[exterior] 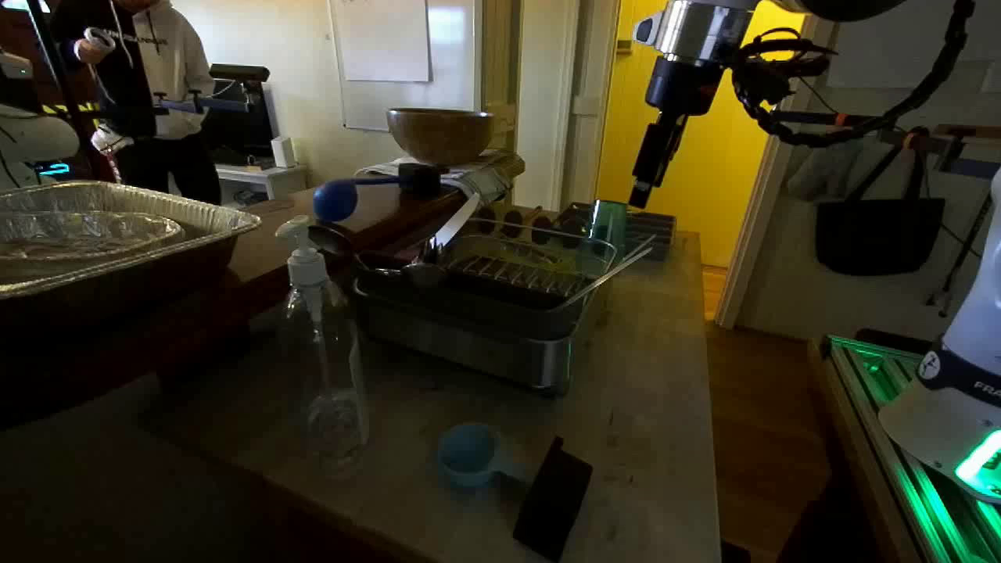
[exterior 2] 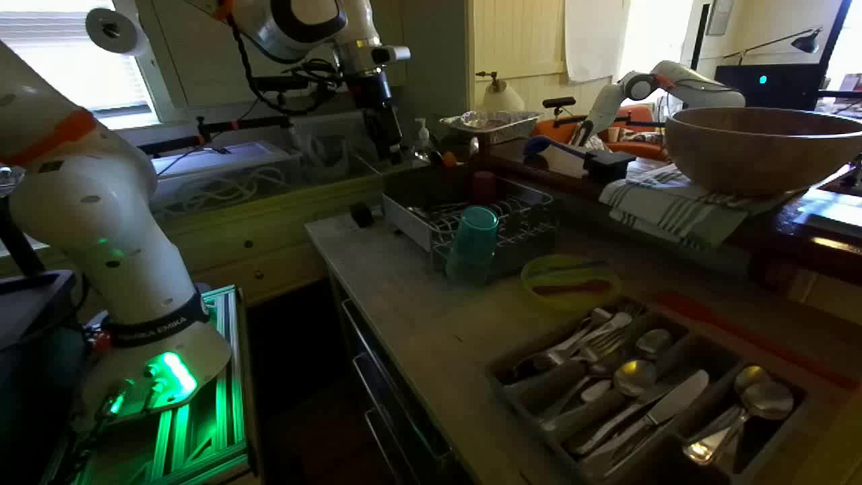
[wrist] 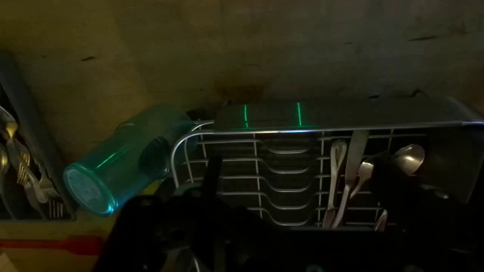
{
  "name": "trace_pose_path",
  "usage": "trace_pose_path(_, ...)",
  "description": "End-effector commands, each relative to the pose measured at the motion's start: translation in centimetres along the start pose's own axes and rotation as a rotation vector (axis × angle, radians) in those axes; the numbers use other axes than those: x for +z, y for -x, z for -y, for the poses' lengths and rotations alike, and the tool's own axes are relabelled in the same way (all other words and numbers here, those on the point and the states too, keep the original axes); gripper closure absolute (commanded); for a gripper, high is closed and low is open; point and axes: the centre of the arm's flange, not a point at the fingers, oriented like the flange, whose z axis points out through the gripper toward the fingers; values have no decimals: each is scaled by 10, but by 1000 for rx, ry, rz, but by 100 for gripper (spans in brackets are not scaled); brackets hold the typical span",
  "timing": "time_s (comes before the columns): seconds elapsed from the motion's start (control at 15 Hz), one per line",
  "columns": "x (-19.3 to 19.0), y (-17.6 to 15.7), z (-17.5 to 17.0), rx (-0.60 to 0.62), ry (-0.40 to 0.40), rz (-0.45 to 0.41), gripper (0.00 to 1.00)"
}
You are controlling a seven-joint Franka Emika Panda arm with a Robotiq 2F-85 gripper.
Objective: Change the position of the cup on the cup holder
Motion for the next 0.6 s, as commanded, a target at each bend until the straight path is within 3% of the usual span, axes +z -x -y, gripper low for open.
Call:
trace_pose_path(0.0, 0, 0, 0, 0, 0, 0, 0)
trace_pose_path(0.33, 0, 0, 0, 0, 0, 0, 0)
trace_pose_path(0.53, 4, -7, -23, 71, 23, 0, 0)
